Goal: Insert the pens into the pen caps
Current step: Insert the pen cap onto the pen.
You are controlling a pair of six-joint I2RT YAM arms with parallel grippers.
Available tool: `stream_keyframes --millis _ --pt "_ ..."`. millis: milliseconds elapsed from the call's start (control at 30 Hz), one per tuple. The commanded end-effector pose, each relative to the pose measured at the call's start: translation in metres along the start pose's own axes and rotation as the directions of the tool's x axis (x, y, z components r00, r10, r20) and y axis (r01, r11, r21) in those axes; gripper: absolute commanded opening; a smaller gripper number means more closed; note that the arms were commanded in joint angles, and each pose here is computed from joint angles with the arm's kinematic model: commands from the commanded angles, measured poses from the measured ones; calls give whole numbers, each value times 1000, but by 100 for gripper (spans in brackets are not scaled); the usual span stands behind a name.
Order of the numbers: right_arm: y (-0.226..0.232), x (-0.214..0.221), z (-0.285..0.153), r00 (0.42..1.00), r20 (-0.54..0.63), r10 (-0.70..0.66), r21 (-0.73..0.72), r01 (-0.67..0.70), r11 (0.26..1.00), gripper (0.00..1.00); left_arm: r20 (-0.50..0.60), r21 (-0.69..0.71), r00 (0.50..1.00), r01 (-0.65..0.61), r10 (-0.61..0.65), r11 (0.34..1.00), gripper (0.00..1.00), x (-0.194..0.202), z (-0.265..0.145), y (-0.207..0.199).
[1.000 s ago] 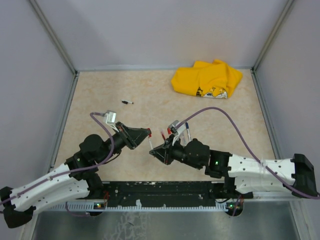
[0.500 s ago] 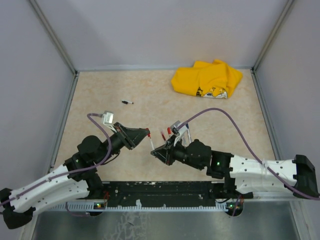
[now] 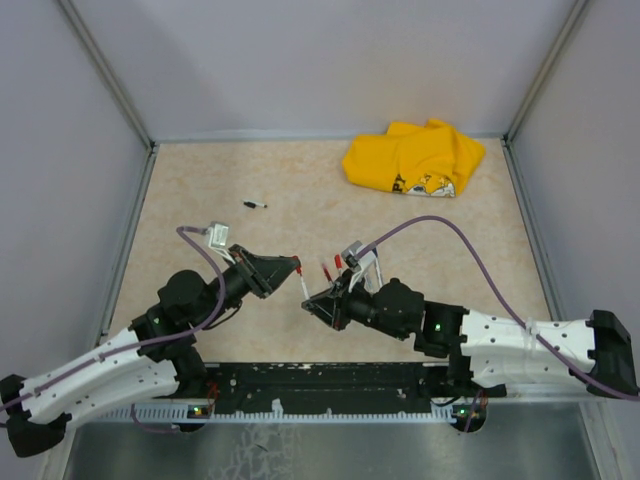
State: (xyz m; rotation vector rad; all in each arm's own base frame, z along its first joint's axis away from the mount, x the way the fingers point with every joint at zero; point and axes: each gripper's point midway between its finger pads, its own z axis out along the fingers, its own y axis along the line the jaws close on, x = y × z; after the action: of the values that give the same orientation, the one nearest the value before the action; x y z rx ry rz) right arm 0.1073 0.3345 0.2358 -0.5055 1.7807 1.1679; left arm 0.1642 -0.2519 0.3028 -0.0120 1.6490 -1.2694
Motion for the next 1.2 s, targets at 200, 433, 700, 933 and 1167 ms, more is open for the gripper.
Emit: stream_keyframes --millis 200,433,700,933,1167 --pt "11 -25 -2 996 85 -1 -25 3 1000 0 17 36 1000 11 -12 999 8 -6 4 -10" --pt "5 -24 -2 997 83 -2 3 2 1000 0 17 46 1000 14 -15 999 7 -6 4 -12" --pt "3 -17 -2 998 65 3 3 -3 1000 0 32 54 999 18 -20 998 7 -11 3 -15" --pt "4 -15 -2 998 61 3 0 -3 1000 0 31 58 999 20 -22 998 7 -11 3 -16" --pt "3 -15 -2 998 59 2 0 -2 1000 0 28 61 999 22 -24 998 7 -11 3 -17"
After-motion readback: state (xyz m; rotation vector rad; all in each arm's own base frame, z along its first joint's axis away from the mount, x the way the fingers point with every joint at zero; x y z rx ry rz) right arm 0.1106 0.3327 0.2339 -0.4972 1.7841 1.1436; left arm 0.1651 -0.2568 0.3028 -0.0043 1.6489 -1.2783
